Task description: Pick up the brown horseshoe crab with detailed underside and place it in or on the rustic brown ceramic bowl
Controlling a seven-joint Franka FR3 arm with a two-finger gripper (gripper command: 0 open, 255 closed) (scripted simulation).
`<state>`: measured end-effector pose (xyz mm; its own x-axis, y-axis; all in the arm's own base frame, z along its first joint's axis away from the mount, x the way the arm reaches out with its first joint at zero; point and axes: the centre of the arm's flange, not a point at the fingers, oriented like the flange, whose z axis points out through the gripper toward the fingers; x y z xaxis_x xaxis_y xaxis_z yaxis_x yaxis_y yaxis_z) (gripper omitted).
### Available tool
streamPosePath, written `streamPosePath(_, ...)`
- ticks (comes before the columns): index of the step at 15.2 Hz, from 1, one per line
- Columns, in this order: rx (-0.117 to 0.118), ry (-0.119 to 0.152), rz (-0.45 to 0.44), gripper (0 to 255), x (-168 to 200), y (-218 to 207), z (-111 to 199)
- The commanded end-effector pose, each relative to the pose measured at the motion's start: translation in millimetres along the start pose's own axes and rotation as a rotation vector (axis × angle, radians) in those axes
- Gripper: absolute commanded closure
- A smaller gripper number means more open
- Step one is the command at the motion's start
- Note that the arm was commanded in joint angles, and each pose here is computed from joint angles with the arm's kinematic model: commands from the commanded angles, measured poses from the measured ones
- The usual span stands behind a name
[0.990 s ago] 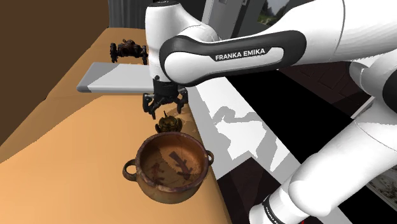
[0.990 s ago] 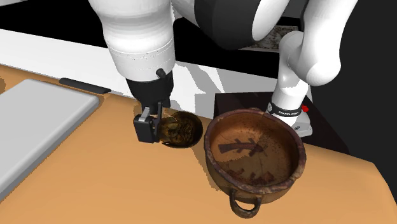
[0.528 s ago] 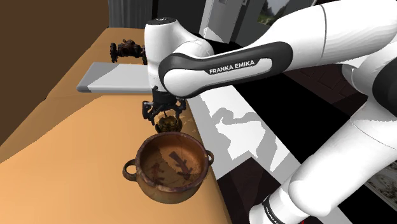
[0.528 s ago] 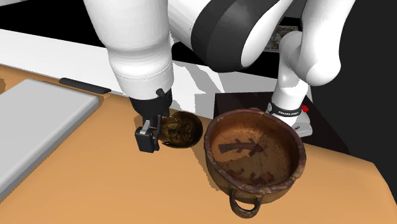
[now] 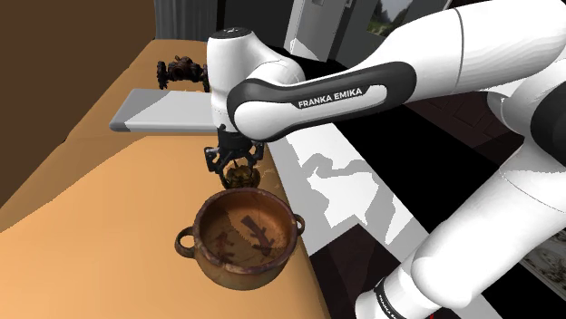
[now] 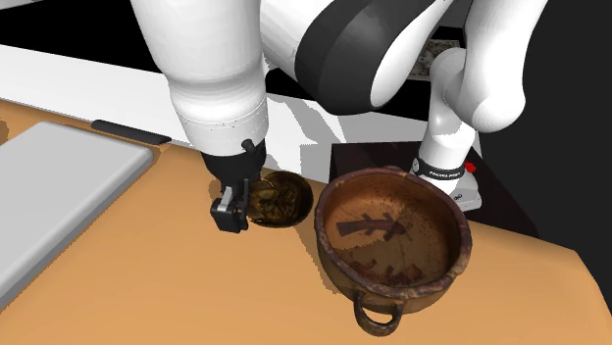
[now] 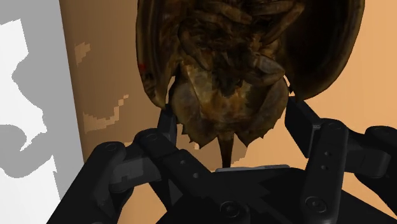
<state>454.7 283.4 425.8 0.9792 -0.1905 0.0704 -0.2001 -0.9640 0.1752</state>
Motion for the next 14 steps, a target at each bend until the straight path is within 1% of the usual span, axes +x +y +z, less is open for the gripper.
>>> streamPosePath(1, 0.000, 0.000, 0.000, 255, 0, 0, 0)
streamPosePath(9, 0.000, 0.000, 0.000, 255, 0, 0, 0)
streamPosePath(14, 0.000, 0.000, 0.000, 255, 2, 5, -26)
